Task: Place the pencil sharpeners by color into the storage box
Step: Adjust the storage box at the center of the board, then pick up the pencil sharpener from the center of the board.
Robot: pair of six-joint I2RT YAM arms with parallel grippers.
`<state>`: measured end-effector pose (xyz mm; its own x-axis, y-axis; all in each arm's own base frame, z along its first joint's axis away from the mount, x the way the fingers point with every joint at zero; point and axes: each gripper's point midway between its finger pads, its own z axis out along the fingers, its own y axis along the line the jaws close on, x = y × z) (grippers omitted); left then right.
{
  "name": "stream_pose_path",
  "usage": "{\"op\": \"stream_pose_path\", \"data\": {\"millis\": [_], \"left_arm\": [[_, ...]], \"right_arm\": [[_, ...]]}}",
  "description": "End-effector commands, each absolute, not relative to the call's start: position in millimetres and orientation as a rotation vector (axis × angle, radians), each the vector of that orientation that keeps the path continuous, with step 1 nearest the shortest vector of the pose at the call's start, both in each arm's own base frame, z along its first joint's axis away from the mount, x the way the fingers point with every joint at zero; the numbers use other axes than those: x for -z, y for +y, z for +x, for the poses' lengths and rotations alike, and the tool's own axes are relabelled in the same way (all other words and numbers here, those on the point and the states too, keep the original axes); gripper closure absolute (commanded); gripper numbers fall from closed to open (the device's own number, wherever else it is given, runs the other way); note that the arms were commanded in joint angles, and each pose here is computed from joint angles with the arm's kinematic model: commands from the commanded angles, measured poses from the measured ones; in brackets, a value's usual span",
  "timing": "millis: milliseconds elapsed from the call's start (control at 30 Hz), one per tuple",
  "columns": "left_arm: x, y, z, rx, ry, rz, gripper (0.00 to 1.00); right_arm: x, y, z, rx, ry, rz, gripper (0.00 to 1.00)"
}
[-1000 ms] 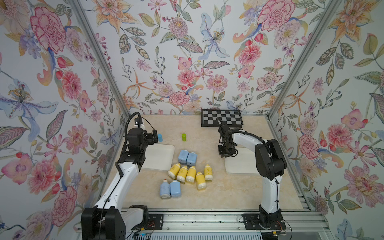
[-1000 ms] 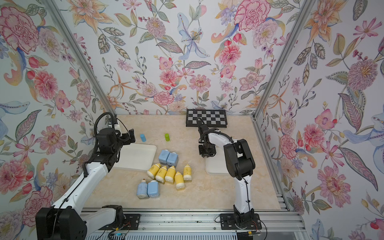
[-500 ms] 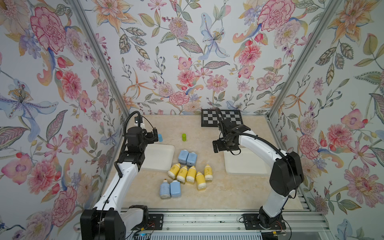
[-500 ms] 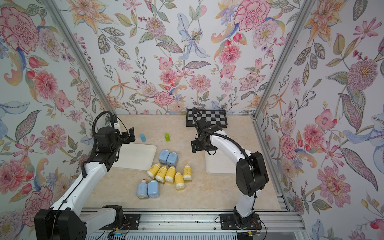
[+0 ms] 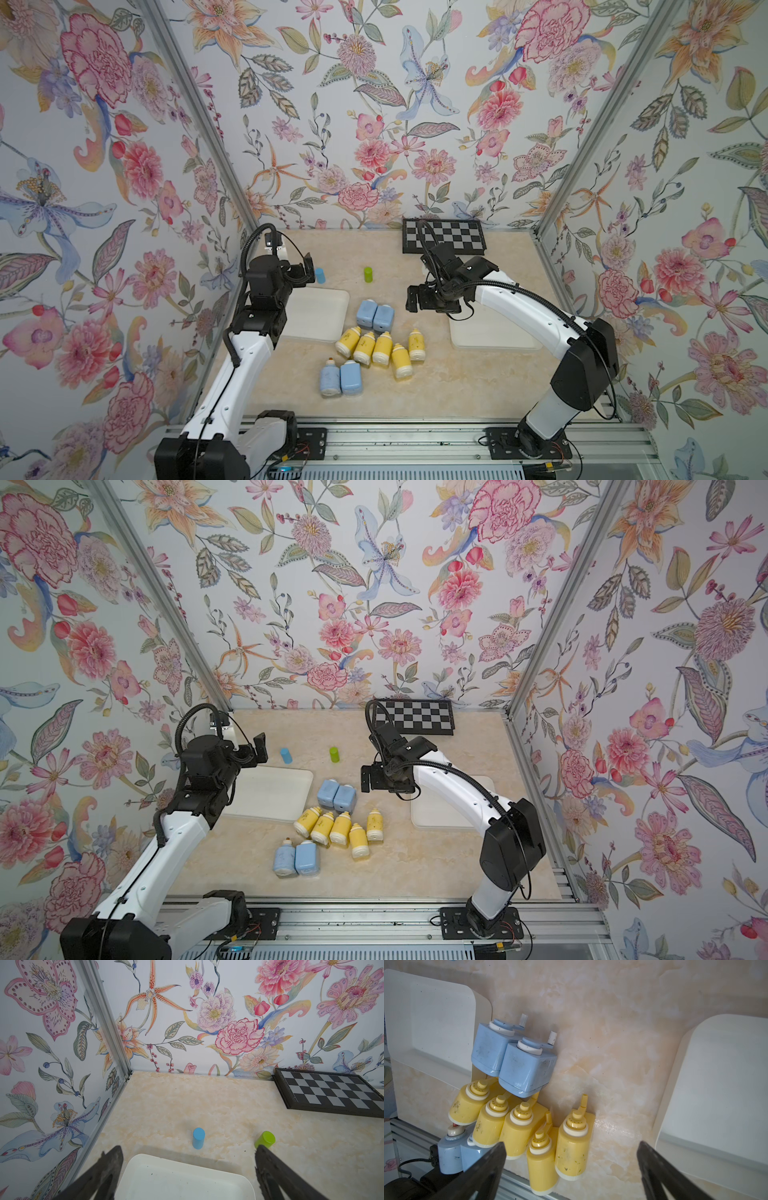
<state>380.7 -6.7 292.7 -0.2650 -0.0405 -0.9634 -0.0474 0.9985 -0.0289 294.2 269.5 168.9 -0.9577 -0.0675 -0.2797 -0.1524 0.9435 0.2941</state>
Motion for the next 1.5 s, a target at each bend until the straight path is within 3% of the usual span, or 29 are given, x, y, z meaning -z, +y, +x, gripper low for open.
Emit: {"op": "stream_pose_path", "data": {"millis": [0,233,433,1100,1467], "left_arm": [[-301.4,-2.9,373.6,-0.031,1.812,-0.053,0.01],[-292.3,0.9,366.7,-0.058,1.819,-0.057,0.00],[-294.7,-0.3,361.0,-0.056,1.804,-0.043,0.01],[-293.5,-10.9,361.5,0.003,1.802,-0.004,0.01],[-292.6,-12.2,362.1,0.009,1.805,0.001,0.01]], "right_arm": [[-167.9,277.2,291.0,-0.428,2.845,-0.037,0.00],[-150.6,332.5,271.6,-0.466,2.950,-0.084,0.00],[-129.3,358.8,267.0,-0.411,3.012,-0.080,0.12],[-99.7,371.7,304.6,-0.293,3.047,0.016,0.38],[-91.5,362.2,314.8,-0.240,3.062,0.022,0.39]]}}
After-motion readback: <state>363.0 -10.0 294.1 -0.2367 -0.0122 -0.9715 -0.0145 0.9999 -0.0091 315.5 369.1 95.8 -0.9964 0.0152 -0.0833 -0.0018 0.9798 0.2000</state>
